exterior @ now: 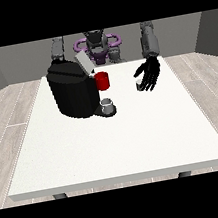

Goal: Insert the coffee pod into the coffee machine and close the lid

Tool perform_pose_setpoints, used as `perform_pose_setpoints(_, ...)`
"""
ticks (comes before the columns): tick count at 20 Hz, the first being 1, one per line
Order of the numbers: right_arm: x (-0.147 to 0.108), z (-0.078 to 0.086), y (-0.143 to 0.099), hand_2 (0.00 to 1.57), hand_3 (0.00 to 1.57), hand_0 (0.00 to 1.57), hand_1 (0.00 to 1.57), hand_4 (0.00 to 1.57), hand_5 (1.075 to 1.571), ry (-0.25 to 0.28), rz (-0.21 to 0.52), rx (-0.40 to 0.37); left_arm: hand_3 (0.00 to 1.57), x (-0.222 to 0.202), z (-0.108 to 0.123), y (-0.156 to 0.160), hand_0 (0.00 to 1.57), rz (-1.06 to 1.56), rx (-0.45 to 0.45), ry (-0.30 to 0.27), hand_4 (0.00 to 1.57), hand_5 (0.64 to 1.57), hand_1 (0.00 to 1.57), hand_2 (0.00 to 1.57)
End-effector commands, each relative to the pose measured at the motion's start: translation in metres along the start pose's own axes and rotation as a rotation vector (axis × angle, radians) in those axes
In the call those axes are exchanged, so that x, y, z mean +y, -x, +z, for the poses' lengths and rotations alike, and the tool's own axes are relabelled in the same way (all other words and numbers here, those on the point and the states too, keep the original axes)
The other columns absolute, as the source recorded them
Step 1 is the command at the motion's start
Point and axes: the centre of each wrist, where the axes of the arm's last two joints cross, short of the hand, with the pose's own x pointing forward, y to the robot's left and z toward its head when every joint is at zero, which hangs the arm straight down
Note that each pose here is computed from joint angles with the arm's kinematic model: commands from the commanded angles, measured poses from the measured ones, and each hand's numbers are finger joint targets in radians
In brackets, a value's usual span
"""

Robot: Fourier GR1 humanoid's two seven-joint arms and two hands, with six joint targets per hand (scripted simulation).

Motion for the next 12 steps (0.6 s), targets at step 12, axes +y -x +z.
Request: perform_pose_setpoints(12, 0.009, -0.007, 0.004, 0.00, 0.00, 0.00, 0.00, 0.00, 1.571, -0.047, -0.004, -0.003, 0.82, 0.009, -0.013, 0.015, 0.88, -0.325, 0.036, 0.079, 0.28, 1.571, 0.88, 1.00)
